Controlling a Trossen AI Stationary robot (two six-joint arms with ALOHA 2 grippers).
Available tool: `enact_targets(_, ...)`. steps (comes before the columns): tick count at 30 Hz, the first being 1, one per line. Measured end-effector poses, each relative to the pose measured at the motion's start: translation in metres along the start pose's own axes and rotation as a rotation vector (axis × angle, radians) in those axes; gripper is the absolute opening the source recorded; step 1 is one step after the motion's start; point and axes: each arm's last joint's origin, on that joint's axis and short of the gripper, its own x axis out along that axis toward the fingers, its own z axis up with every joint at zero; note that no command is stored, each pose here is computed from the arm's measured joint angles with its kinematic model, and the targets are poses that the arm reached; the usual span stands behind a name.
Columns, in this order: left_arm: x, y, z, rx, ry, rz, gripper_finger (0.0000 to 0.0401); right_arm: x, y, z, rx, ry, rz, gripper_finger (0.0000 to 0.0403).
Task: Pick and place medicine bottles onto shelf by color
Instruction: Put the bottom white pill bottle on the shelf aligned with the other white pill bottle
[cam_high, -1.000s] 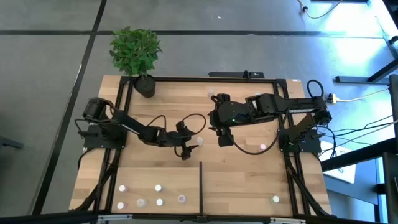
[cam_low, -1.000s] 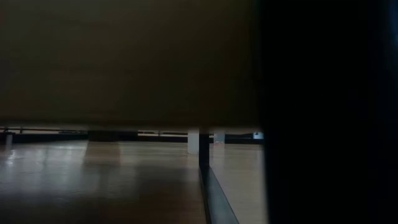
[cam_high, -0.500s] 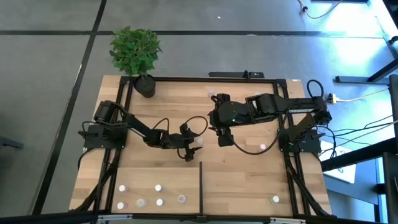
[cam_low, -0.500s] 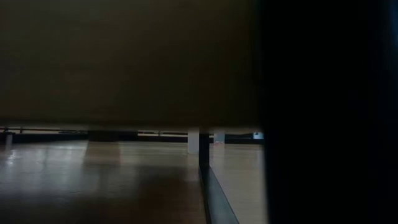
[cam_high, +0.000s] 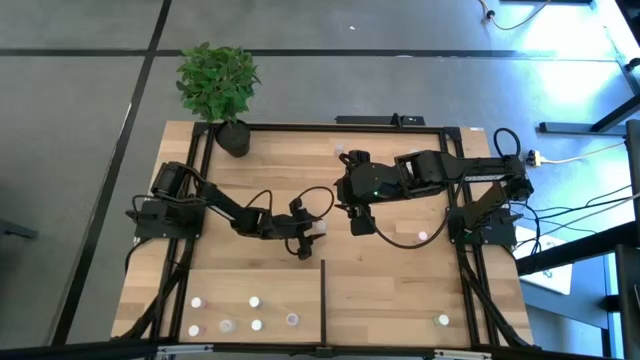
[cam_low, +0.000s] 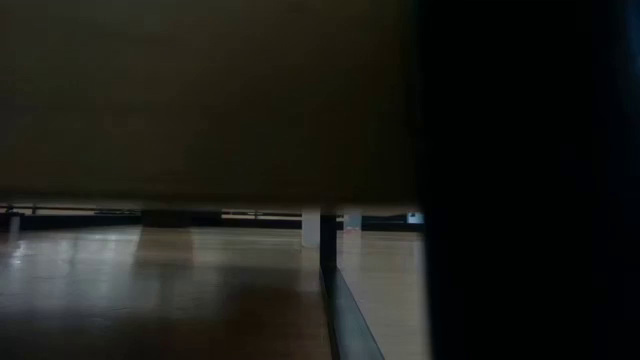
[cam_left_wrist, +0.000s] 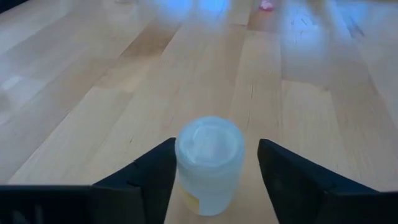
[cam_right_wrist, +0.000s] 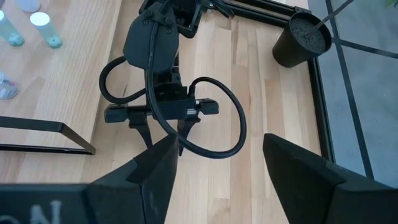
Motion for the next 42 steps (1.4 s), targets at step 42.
enact_targets(42,-0.058,-0.022,0.033,0.008,-0.049,0.138,0.0130,0.000,0.000,0.001,0.002,-0.008,-0.001,0.0237)
